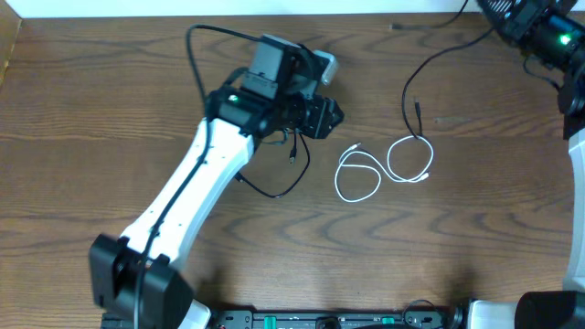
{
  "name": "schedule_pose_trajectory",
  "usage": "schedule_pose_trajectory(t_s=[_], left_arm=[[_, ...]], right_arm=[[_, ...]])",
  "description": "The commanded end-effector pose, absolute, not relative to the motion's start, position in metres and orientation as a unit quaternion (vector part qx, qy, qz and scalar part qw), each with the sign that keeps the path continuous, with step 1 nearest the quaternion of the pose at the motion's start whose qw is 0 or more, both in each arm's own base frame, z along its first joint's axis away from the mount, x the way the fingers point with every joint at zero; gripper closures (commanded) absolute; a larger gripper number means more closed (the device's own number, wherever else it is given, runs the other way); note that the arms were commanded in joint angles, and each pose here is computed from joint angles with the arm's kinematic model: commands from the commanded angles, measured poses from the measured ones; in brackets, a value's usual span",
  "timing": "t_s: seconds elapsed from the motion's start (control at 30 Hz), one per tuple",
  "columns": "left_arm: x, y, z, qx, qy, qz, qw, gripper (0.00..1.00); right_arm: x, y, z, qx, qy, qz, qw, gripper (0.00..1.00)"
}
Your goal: Untangle cables
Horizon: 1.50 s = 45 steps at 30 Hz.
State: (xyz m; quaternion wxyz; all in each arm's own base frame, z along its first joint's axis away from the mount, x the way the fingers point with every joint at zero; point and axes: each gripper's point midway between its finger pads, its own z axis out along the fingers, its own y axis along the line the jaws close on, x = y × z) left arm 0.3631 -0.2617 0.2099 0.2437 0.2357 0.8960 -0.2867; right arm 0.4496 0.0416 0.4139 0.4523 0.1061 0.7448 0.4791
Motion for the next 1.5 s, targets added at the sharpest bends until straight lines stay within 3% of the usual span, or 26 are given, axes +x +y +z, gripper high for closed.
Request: schedule_pose_trajectory(t_s=[0.0, 0.27, 0.8, 1.47], left_arm=[[0.356, -0.272, 0.183, 0.249, 0.901, -0.287, 0.208, 0.49], [0.345, -0.300, 0.151, 0.283, 0.899, -0.286, 0.176, 0.45], [0.313, -0.410, 0.099, 0.387, 0.846, -0.312, 0.195, 0.41], [0.299, -0.435, 0.028, 0.407, 0.850, -0.291, 0.164, 0.41]], right_arm=[[0.450, 0.038, 0.434, 0.166, 0.719, 0.505, 0.448, 0.98], [0.453, 0.029, 0.423, 0.172, 0.733, 0.472, 0.459, 0.98], [0.444, -0.005, 0.375, 0.222, 0.779, 0.407, 0.421, 0.99], [0.440, -0.038, 0.372, 0.253, 0.773, 0.393, 0.429, 0.99]])
